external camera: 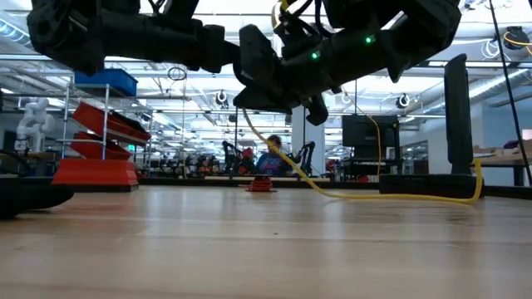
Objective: Coil cords
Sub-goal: Coil the yellow wire into the spool
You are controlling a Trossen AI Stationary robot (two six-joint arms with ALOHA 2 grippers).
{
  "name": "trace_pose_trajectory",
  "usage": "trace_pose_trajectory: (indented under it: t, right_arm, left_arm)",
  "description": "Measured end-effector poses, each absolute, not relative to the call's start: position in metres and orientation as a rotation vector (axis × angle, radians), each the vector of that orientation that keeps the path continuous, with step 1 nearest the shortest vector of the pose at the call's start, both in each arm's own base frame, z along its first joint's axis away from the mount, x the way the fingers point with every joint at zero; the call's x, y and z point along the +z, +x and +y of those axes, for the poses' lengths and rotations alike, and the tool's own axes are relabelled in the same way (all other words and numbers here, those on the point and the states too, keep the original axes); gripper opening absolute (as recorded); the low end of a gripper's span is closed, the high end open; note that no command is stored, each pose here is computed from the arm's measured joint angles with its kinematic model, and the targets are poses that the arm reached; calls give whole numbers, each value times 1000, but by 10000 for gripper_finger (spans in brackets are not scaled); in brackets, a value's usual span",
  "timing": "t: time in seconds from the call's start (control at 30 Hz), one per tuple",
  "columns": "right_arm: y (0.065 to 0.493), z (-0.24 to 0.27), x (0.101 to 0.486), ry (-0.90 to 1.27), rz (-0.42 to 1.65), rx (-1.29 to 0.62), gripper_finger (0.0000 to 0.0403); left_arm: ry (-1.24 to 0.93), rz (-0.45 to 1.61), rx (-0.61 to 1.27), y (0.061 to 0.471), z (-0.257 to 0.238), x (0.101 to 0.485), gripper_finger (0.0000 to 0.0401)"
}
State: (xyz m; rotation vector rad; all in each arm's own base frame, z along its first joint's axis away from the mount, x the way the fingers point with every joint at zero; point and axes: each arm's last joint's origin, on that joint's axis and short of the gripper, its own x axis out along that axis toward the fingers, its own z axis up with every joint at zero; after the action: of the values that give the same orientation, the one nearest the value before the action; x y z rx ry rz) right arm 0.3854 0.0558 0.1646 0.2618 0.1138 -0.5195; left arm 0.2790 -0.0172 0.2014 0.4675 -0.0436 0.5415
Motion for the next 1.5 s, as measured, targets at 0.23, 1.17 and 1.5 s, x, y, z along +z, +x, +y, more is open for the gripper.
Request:
trace_pose_trajectory:
  t: [0.23, 1.17, 1.5]
  right_arm:
    - [397, 54, 177, 248, 134, -535, 11]
    - [396, 69, 184, 197, 171, -539, 2]
    - [376, 75, 214, 198, 245, -497, 2]
  left_arm:
    - [424, -66, 496, 281, -19, 199, 0]
    - [672, 171, 361, 279, -21, 174, 0]
    - [727, 168, 319, 279, -27, 174, 0]
